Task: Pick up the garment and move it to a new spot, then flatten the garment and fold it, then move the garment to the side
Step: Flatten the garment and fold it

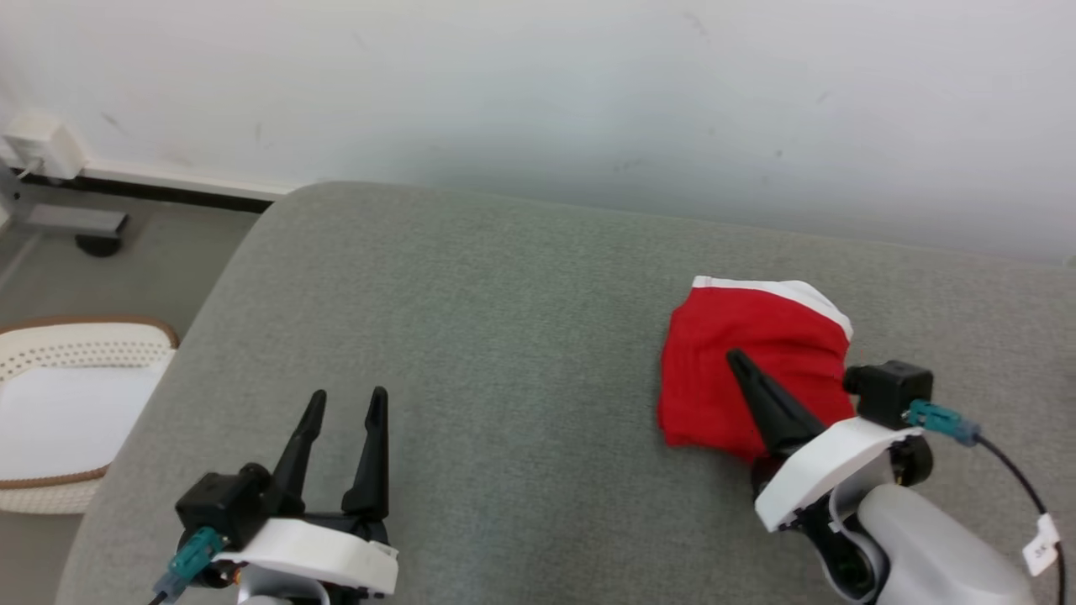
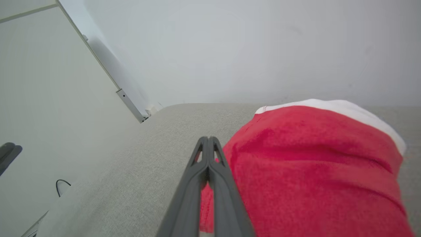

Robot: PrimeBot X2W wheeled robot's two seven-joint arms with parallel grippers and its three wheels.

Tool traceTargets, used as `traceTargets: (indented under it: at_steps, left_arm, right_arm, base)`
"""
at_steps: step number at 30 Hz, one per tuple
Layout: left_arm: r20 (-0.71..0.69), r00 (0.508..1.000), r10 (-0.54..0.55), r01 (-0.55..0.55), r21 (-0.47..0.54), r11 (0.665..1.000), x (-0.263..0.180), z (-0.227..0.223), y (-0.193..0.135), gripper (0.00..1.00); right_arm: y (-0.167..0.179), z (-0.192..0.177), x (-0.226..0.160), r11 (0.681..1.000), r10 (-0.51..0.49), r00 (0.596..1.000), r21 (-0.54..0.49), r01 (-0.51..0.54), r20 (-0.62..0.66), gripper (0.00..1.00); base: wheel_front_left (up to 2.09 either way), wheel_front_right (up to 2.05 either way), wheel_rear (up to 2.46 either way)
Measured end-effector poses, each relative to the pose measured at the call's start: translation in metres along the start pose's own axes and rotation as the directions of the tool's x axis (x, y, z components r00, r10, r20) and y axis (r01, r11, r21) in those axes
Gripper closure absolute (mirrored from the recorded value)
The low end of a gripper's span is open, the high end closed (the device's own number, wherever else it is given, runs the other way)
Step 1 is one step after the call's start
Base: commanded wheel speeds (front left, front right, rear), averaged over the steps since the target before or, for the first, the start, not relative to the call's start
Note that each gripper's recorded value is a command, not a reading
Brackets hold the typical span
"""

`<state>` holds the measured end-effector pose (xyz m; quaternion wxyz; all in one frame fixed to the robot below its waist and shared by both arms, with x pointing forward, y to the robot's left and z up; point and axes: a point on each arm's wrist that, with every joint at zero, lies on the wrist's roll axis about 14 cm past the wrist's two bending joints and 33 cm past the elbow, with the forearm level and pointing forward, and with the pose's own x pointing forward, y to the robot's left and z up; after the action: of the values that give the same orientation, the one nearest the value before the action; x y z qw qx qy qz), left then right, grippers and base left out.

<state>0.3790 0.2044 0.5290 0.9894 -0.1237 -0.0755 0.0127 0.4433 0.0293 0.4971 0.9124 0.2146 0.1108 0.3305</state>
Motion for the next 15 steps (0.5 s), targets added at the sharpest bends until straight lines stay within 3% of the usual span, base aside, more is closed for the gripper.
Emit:
traceTargets:
  at_steps: [3, 4, 5, 6, 7, 8, 13, 15]
  left_arm:
    - [0.013, 1.0, -0.023, 0.023, 0.003, 1.0, 0.004, 0.003, -0.007, 0.0]
    - [0.017, 0.999, -0.032, 0.032, 0.005, 0.999, 0.005, 0.004, -0.01, 0.0]
    - [0.019, 0.999, -0.042, 0.042, 0.007, 0.999, 0.007, 0.005, -0.013, 0.0]
    - [0.021, 0.998, -0.051, 0.051, 0.01, 0.999, 0.008, 0.005, -0.016, 0.0]
    - [0.022, 0.998, -0.062, 0.061, 0.015, 0.998, 0.009, 0.005, -0.019, 0.0]
    - [0.022, 0.997, -0.072, 0.071, 0.017, 0.997, 0.01, 0.005, -0.022, 0.0]
    - [0.036, 0.992, -0.118, 0.118, 0.014, 0.993, 0.018, 0.008, -0.039, 0.0]
    - [0.038, 0.991, -0.131, 0.131, 0.013, 0.991, 0.021, 0.008, -0.043, 0.0]
  right_arm:
    - [-0.015, 0.023, -0.01, 0.998, -0.027, 0.998, -0.047, 0.029, 0.058, 1.0]
    - [-0.02, 0.031, -0.014, 0.997, -0.037, 0.996, -0.06, 0.042, 0.079, 0.89]
    - [-0.026, 0.039, -0.019, 0.996, -0.049, 0.994, -0.071, 0.056, 0.101, 0.67]
    - [-0.03, 0.047, -0.024, 0.994, -0.059, 0.99, -0.08, 0.07, 0.127, 0.53]
    - [-0.037, 0.056, -0.03, 0.992, -0.074, 0.986, -0.094, 0.089, 0.152, 0.09]
    - [-0.042, 0.065, -0.036, 0.988, -0.087, 0.98, -0.106, 0.108, 0.18, 0.0]
    - [-0.074, 0.102, -0.076, 0.957, -0.172, 0.936, -0.173, 0.233, 0.307, 0.0]
    - [-0.083, 0.118, -0.095, 0.928, -0.193, 0.914, -0.237, 0.288, 0.357, 0.0]
  base:
    - [0.0, 0.0, 0.0]
    - [0.0, 0.0, 0.0]
    - [0.0, 0.0, 0.0]
    - [0.0, 0.0, 0.0]
    - [0.0, 0.0, 0.0]
    - [0.0, 0.0, 0.0]
    - [0.0, 0.0, 0.0]
    - [0.0, 0.0, 0.0]
